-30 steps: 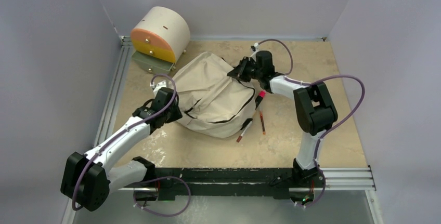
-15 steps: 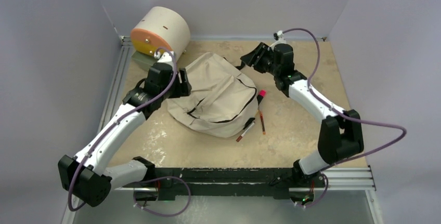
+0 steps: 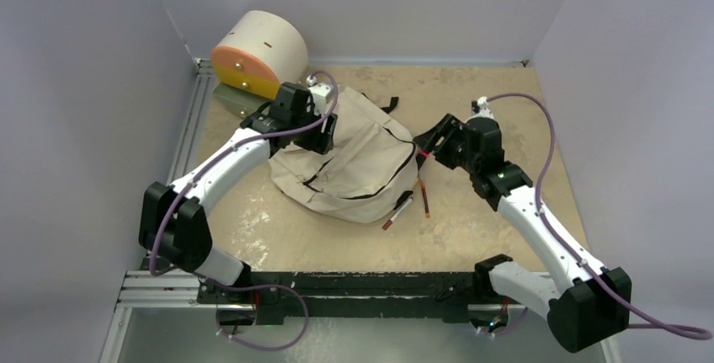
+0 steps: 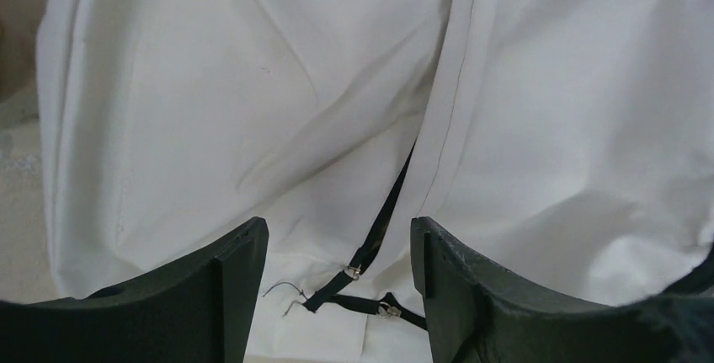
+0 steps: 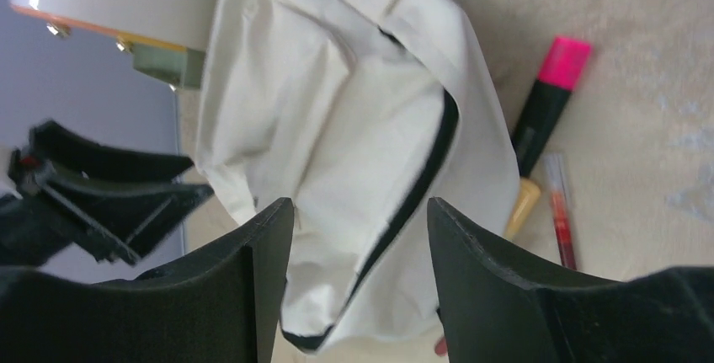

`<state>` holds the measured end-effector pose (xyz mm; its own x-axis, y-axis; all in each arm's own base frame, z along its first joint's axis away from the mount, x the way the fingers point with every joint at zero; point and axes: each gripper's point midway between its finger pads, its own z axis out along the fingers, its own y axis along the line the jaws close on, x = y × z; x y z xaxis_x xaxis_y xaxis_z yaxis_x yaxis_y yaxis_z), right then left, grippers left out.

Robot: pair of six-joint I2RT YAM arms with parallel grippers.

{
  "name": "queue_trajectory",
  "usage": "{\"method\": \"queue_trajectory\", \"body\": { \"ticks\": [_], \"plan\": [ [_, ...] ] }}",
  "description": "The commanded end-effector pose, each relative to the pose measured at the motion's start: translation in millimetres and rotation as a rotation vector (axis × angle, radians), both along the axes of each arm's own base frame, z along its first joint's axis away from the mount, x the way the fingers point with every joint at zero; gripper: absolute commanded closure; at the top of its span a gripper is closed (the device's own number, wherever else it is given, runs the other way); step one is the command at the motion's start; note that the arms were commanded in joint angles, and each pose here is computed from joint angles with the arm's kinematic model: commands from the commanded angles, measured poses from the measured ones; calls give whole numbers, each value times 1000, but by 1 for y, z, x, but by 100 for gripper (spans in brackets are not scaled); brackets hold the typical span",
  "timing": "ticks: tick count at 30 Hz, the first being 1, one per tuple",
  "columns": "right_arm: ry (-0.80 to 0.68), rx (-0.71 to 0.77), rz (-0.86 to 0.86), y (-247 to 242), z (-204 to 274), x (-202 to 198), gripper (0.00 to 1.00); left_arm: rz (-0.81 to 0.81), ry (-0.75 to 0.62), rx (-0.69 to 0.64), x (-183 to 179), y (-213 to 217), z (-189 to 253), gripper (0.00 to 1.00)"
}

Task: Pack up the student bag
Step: Adjust the student bag at the center of the board.

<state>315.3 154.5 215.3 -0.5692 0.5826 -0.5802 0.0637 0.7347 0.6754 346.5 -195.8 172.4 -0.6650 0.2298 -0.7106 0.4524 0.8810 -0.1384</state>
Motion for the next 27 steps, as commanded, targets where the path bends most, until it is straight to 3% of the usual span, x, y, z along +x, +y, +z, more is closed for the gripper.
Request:
{"method": "queue_trajectory", "body": {
  "ticks": [1,7,11,22,24,27],
  "plan": [
    [154,28,66,12,-51,-38,38,-131,-86,-8,17,-17,7,38],
    [211,99,133,45,-77,-65,37,-219,-73,-2,25,-37,-12,37],
    [247,98,168,60,-91,-68,37,-230,-84,73,30,-45,-29,37],
    [263,41,159,67,-103,-49,38,-42,-183,252,65,-16,-42,39],
    [238,32,132,66,-102,-38,44,-34,-198,257,66,-14,-40,40],
    [230,22,122,68,-101,-30,65,-27,-204,250,62,-11,-40,47]
  ]
}}
